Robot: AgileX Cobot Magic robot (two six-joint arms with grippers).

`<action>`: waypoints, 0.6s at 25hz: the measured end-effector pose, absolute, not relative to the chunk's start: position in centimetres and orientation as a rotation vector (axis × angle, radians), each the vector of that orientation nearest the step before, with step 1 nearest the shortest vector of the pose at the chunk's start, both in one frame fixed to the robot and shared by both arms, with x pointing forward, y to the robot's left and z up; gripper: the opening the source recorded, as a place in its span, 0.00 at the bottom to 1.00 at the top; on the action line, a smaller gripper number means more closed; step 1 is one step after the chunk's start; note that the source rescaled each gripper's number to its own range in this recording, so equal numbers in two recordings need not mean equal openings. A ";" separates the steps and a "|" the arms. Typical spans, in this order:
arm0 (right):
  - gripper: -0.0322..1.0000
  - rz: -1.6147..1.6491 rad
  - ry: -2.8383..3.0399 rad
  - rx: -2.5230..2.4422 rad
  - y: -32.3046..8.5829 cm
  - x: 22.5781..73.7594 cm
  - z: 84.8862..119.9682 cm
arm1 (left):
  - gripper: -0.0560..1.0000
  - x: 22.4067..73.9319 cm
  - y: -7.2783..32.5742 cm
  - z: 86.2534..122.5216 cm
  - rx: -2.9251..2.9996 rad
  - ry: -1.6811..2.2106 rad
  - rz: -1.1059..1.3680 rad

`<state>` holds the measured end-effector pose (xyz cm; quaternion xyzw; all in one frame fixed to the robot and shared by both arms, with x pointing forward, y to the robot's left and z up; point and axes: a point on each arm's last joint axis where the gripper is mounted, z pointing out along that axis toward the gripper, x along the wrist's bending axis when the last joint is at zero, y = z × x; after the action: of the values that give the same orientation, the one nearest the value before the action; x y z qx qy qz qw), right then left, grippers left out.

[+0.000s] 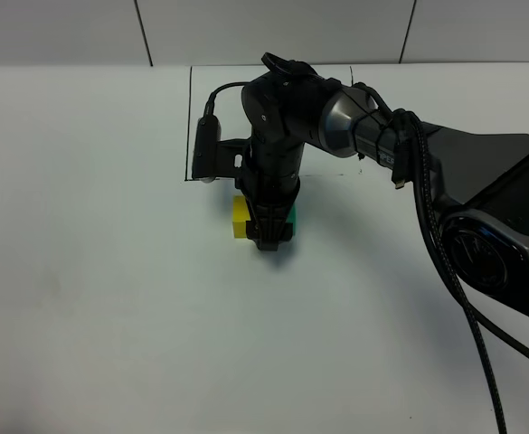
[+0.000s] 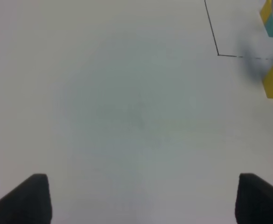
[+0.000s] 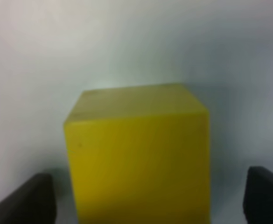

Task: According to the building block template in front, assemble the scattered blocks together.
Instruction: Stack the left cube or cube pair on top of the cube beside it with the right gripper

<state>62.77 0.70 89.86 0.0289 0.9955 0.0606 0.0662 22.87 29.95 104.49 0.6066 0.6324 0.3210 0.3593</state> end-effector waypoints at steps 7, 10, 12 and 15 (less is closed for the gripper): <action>0.05 0.182 3.003 0.089 0.7 62.8 89.9 | 0.75 22.9 30.0 104.5 1.564 1.631 0.828; 0.05 0.184 3.003 0.111 0.7 62.8 89.9 | 0.75 22.9 30.0 104.5 1.564 1.631 0.828; 0.05 0.176 2.998 0.168 0.6 62.8 89.9 | 0.75 22.9 30.0 104.5 1.564 1.631 0.828; 0.05 0.158 2.978 0.326 0.4 62.9 90.2 | 0.75 22.9 30.0 104.5 1.564 1.631 0.828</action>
<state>62.90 0.38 90.16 0.1084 0.9902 0.0525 0.0706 22.87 29.95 104.49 0.6066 0.6324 0.3210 0.3593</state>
